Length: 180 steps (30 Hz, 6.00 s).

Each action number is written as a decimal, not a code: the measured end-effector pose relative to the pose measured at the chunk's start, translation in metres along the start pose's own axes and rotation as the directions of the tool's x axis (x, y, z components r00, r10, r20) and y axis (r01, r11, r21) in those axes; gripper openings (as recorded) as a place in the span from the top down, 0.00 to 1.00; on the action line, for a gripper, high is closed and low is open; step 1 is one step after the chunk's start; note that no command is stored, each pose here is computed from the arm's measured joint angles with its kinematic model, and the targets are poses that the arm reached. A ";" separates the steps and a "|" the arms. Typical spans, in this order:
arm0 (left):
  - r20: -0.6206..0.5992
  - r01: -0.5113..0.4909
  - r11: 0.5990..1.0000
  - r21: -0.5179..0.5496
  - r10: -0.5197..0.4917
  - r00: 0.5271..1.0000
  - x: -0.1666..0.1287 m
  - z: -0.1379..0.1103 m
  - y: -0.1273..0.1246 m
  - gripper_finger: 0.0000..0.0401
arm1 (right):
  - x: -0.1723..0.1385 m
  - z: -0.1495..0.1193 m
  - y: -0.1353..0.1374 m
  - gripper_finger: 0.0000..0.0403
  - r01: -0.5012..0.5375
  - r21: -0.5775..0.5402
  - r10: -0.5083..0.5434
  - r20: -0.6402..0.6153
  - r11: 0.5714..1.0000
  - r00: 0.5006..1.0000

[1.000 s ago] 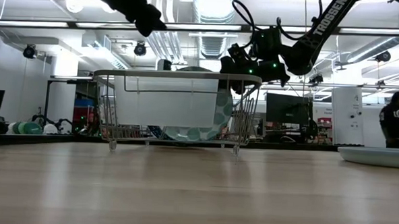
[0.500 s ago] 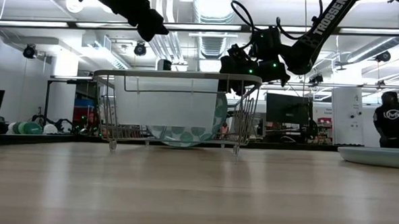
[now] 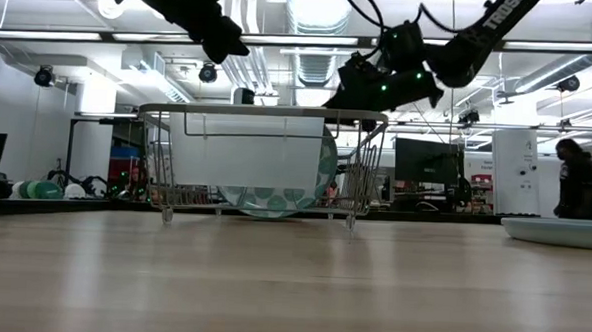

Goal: Sort dishes
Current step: Put the white plate into the dish rack

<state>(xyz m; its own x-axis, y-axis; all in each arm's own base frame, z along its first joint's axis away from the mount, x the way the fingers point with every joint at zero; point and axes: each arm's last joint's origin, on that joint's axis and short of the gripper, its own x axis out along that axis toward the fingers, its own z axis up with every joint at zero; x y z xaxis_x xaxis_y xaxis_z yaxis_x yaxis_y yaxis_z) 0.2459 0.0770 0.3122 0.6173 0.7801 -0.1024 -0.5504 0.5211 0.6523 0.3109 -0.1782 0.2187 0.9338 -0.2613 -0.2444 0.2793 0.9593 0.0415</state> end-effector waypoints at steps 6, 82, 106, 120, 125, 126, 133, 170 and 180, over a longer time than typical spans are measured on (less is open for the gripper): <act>0.083 0.196 0.981 0.013 -0.196 0.977 -0.001 -0.001 -0.008 0.71 | -0.026 0.015 0.004 0.79 0.067 0.012 -0.065 -0.092 0.998 0.994; 0.220 0.772 0.622 -0.133 -0.741 0.635 -0.056 0.068 -0.066 0.71 | -0.124 -0.134 0.168 1.00 0.559 0.261 -0.025 -0.892 0.787 0.452; 0.196 0.775 0.620 -0.122 -0.750 0.631 -0.054 0.066 -0.072 0.71 | -0.109 -0.095 0.237 0.76 0.051 0.201 0.131 -0.794 0.978 0.594; 0.200 0.774 0.623 -0.115 -0.749 0.632 -0.053 0.066 -0.073 0.71 | -0.090 -0.127 0.243 0.66 0.063 0.135 0.080 -0.839 0.989 0.538; 0.218 0.772 0.627 -0.110 -0.742 0.634 -0.052 0.068 -0.074 0.71 | -0.088 -0.127 0.244 0.86 -0.011 0.116 0.103 -0.832 0.993 0.545; 0.223 0.771 0.628 -0.109 -0.740 0.635 -0.052 0.068 -0.074 0.71 | -0.088 -0.127 0.245 0.91 -0.029 0.109 0.107 -0.826 0.994 0.553; 0.282 0.784 0.611 -0.106 -0.738 0.613 -0.053 0.074 -0.075 0.71 | -0.099 -0.108 0.244 0.99 -0.121 0.088 0.143 -0.791 0.989 0.595; 0.409 0.869 0.437 0.234 -0.855 0.320 -0.038 0.078 -0.134 0.61 | -0.166 0.017 0.239 1.00 -0.639 -0.021 0.624 -0.194 0.769 0.757; 0.352 0.762 0.539 0.358 -0.834 0.424 -0.050 0.078 -0.145 0.93 | -0.163 0.022 0.233 0.92 -0.568 0.030 0.565 -0.160 0.823 0.810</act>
<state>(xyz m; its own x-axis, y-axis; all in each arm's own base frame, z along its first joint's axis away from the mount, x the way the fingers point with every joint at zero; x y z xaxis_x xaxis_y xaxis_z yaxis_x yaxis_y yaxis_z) 0.3389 -0.0643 0.2809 0.9191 -0.2256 -0.3230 0.3751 0.7517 0.5424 0.2287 0.0860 0.2898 0.8779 0.3474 -0.3296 -0.2939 0.9343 0.2019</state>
